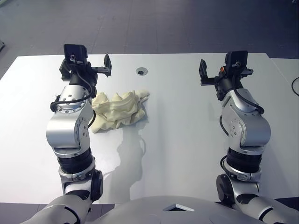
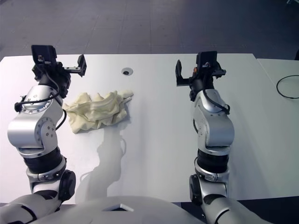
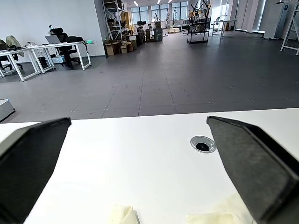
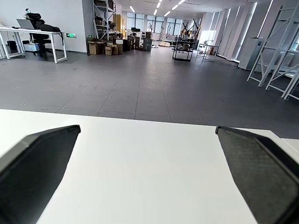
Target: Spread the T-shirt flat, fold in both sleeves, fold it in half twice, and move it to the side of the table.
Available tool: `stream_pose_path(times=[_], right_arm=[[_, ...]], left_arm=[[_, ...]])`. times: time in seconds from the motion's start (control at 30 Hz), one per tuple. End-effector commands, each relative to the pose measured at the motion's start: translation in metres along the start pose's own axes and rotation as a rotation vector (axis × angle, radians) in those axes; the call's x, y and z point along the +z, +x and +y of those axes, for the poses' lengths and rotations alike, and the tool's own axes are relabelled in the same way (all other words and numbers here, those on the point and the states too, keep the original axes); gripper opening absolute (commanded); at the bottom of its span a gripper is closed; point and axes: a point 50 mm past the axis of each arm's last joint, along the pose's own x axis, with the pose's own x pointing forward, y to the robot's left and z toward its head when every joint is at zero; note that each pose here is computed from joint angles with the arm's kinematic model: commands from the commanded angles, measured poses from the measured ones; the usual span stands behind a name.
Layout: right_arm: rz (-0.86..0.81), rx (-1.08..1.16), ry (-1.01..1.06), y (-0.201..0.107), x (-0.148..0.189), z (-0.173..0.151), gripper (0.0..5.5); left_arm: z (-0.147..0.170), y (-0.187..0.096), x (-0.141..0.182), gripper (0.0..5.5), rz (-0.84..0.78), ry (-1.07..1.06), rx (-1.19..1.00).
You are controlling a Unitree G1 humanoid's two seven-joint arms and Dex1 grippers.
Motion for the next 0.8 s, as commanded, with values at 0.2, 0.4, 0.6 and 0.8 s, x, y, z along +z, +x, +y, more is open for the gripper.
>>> stream_pose_path(times=[0.2, 0.4, 0.6, 0.8], right_arm=[[0.011, -0.006, -0.005, -0.0016, -0.0018, 0.0006, 5.38], [0.011, -0.011, -0.008, -0.0008, -0.0015, -0.0007, 5.38], [0.011, -0.012, -0.017, 0.0001, -0.0012, -0.0002, 5.38], [0.013, -0.011, -0.018, -0.0005, -0.0013, 0.0001, 5.38]], left_arm=[[-0.0002, -0.0010, -0.0016, 5.40, 0.014, 0.002, -0.003], [0.0003, -0.0003, -0.0008, 5.40, 0.012, 0.001, -0.002], [0.0005, 0.0009, 0.0000, 5.40, 0.009, 0.000, -0.003], [0.0016, -0.0009, -0.0028, 5.40, 0.016, 0.001, 0.000]])
